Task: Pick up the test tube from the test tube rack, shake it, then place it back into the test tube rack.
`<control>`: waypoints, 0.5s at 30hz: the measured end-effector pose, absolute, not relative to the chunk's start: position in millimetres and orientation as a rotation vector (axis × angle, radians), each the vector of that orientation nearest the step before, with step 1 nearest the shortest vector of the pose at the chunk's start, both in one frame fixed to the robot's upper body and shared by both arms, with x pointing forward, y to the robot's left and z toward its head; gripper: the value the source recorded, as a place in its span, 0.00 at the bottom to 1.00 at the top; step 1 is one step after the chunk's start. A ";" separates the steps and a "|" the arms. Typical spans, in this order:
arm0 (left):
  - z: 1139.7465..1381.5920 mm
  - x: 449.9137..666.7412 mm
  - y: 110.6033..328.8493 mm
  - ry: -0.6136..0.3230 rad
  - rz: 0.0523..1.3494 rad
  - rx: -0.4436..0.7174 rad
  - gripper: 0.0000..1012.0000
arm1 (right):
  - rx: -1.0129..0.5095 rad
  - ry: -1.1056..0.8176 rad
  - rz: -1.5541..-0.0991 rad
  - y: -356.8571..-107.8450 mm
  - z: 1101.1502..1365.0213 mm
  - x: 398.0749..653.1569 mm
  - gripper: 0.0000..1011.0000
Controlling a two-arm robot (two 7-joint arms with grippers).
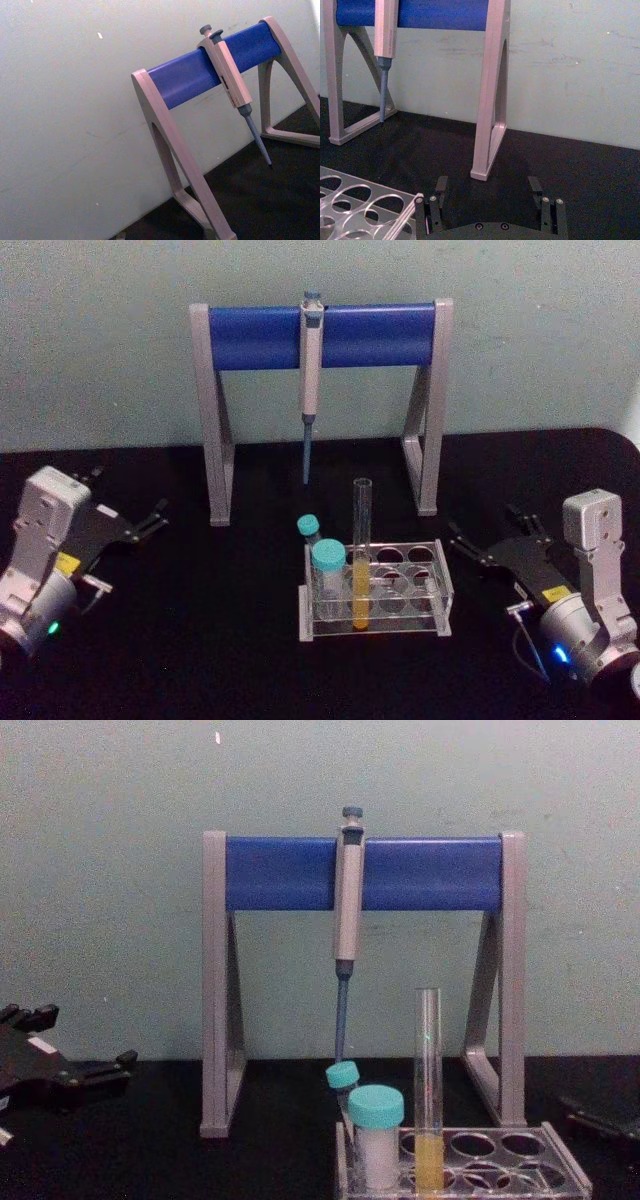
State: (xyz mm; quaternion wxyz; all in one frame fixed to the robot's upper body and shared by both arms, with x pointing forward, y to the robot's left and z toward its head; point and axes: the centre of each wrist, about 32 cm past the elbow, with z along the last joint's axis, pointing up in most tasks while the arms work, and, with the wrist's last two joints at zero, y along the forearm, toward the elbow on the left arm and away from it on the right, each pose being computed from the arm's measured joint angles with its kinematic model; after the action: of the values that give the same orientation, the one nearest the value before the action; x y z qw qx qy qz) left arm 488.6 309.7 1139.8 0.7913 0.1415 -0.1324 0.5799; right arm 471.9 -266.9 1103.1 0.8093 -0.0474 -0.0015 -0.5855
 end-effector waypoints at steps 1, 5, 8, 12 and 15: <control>1139.8 488.6 309.7 -0.285 1.248 0.304 0.99 | -0.102 -0.003 -1.251 -266.8 1103.0 471.9 0.99; 1139.8 488.6 309.7 -0.285 1.248 0.305 0.99 | -0.101 -0.004 -1.252 -266.9 1103.2 471.9 0.99; 1139.8 488.6 309.7 -0.285 1.248 0.304 0.99 | -0.101 -0.004 -1.252 -266.9 1103.4 471.9 0.99; 1139.8 488.6 309.7 -0.285 1.248 0.304 0.99 | -0.100 -0.005 -1.253 -266.8 1103.5 471.9 0.99; 1139.8 488.6 309.7 -0.285 1.248 0.304 0.99 | -0.100 -0.005 -1.253 -266.7 1103.6 471.8 0.99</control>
State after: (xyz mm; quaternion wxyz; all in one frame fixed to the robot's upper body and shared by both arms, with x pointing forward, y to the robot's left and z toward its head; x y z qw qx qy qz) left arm 488.6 309.7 1139.8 0.7913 0.1415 -0.1325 0.5799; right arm 471.8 -266.7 1103.6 0.8088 -0.0467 -0.0025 -0.5862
